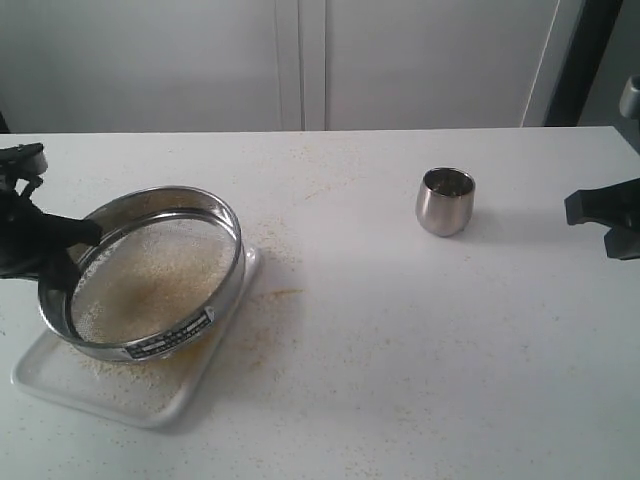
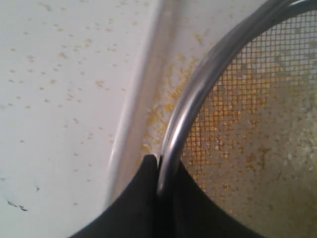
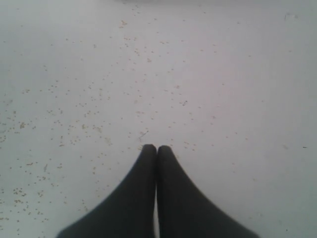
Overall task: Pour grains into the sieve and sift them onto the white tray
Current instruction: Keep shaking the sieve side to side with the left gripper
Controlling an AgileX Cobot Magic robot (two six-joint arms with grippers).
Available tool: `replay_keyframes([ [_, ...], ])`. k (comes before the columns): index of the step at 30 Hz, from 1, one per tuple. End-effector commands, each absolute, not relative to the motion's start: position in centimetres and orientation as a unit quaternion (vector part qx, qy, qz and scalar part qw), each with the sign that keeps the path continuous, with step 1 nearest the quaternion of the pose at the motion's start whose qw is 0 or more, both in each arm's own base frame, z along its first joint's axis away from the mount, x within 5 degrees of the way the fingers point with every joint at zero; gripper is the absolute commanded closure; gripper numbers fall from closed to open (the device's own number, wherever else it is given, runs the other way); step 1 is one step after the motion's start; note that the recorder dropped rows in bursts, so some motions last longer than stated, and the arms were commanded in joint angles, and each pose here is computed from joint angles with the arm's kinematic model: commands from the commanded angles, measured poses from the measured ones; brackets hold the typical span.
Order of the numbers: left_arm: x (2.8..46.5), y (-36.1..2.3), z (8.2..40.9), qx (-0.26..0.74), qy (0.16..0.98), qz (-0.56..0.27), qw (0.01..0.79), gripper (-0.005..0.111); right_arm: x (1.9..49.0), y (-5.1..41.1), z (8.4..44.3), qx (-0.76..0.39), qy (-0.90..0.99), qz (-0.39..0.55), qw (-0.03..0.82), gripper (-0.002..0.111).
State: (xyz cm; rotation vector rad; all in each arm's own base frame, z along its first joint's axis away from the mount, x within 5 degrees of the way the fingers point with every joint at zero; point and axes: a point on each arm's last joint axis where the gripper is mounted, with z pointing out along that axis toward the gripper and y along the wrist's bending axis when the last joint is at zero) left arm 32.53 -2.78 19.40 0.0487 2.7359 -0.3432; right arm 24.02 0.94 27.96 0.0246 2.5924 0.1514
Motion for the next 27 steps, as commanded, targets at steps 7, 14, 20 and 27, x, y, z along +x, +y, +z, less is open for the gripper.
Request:
replay_keyframes([
  [7,32.4,-1.0,19.2,-0.083,0.979,-0.081,0.169,0.107,23.9,0.8,28.1,0.017,0.960,0.055,0.273,0.108],
  [14,32.5,-2.4,20.0,-0.015,0.977,-0.057,0.205,0.107,23.9,0.8,28.1,0.017,0.960,0.055,0.273,0.108],
  [20,32.5,-3.1,19.7,-0.019,0.975,-0.104,0.195,0.107,23.9,0.8,28.1,0.018,0.960,0.056,0.273,0.108],
  [27,32.6,-1.5,18.7,-0.078,0.978,-0.098,0.168,0.107,23.9,0.8,28.1,0.018,0.960,0.056,0.273,0.108],
])
